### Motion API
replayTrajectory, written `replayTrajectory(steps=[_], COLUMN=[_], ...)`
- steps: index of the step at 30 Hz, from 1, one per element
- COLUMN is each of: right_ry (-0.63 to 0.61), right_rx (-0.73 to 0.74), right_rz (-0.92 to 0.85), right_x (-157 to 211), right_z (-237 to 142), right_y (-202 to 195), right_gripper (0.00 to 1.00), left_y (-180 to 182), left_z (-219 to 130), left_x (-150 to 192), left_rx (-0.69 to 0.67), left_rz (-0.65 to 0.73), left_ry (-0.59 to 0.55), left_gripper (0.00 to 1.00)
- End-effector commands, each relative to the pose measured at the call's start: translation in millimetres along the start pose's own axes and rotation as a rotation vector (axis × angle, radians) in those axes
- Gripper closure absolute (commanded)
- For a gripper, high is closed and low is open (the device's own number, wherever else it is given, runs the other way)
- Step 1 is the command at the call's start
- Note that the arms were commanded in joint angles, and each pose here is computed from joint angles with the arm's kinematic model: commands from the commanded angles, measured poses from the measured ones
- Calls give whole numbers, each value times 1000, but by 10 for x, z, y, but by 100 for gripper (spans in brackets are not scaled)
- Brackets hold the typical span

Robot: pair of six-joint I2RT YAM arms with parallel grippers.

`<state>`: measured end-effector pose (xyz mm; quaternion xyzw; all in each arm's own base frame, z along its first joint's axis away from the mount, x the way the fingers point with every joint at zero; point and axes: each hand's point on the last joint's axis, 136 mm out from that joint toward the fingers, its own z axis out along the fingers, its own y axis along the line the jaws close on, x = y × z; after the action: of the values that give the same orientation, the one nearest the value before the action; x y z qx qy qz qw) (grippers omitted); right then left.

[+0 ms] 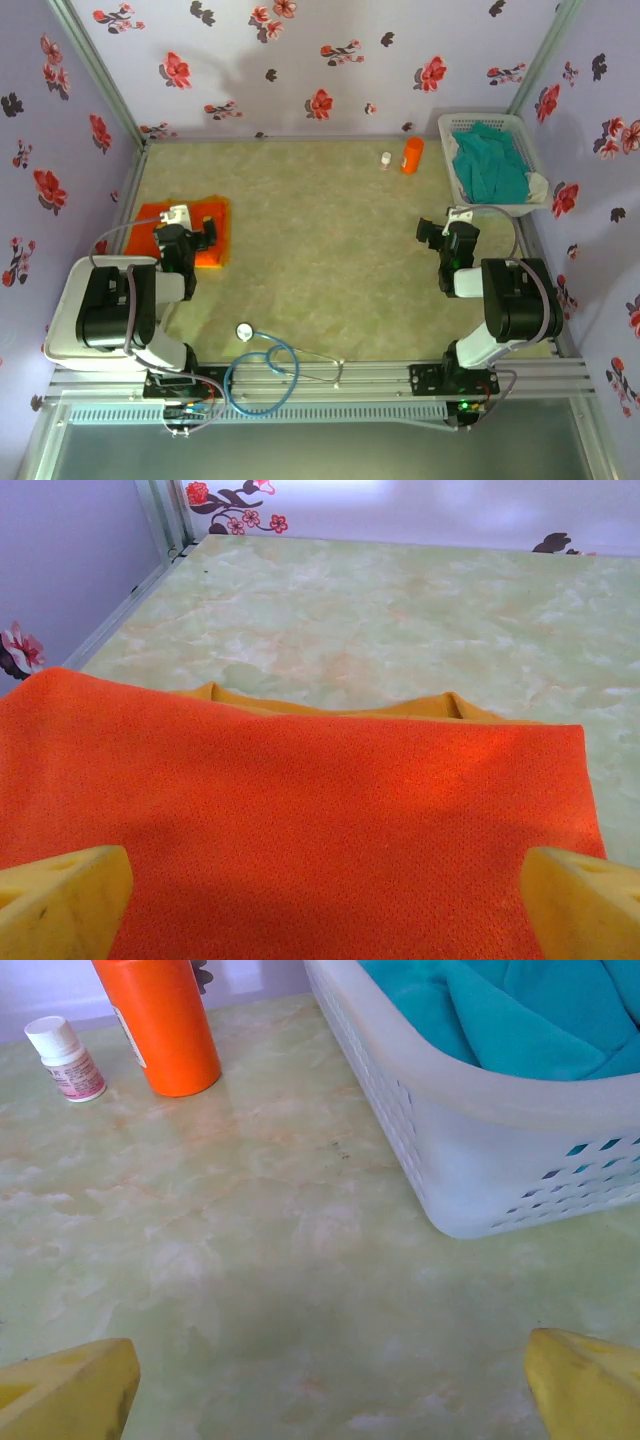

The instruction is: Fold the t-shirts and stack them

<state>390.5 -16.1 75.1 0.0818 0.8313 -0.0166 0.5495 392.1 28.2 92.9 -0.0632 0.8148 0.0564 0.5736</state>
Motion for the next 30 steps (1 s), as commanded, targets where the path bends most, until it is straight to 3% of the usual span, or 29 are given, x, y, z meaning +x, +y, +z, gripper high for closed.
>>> replayTrajectory(steps=[1, 30], right_ry=[-33, -31], right_rx=[1, 2], right_rz=[-6, -8], right_x=[-127, -123], right_z=[15, 18], right_y=[-7, -7], right_gripper=[1, 1], left_y=[3, 60], left_z=[22, 7], left_x=[-40, -47], left_rx=[-13, -53], left_rz=[24, 15], left_ry=[-9, -19], left_gripper=[0, 0])
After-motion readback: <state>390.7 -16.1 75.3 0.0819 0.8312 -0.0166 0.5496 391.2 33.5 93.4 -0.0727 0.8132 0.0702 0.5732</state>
